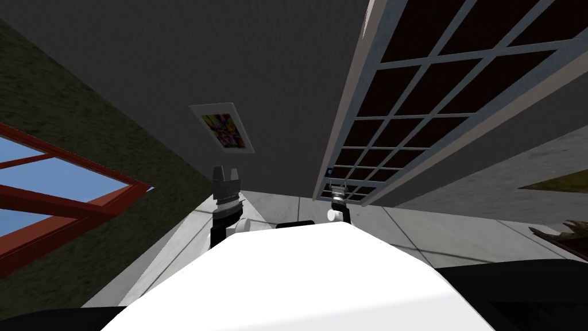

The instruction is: Pull the door open

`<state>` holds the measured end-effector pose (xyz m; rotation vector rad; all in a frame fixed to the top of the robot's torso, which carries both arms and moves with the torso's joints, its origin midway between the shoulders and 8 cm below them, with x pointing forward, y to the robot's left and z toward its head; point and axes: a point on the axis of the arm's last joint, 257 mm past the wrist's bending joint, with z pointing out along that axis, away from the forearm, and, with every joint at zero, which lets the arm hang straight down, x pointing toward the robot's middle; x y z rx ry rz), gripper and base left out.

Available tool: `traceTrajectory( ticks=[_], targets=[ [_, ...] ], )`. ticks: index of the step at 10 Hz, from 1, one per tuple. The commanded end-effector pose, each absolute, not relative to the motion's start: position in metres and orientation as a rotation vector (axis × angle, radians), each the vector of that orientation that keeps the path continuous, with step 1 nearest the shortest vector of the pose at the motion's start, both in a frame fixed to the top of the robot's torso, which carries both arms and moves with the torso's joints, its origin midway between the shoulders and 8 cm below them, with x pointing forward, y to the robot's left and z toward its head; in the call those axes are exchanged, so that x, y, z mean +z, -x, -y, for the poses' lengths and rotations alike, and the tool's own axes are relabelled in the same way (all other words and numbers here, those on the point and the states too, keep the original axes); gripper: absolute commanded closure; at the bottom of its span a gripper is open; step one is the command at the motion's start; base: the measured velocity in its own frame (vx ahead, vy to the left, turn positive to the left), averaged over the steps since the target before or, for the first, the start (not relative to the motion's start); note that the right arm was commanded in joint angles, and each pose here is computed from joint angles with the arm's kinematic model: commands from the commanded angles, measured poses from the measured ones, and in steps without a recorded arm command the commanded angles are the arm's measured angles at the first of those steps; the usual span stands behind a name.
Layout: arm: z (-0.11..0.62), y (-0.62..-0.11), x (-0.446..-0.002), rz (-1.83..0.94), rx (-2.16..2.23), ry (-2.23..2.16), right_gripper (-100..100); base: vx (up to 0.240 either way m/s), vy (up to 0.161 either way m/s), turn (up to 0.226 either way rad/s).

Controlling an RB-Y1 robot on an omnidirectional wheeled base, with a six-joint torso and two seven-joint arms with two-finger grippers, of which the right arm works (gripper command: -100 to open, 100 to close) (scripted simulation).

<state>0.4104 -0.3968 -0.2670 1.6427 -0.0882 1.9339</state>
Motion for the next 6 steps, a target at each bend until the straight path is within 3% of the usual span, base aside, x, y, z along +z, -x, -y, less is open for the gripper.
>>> traceTrajectory(
  ticks=[1, 6],
  targets=[
    [0.402, -0.407, -0.28, 0.135, 1.93, -1.667, -100, -0.004, -0.111, 0.19],
    [0.422, -0.396, -0.314, 0.272, 1.91, -1.725, -100, -0.017, -0.114, 0.21]
  ],
)
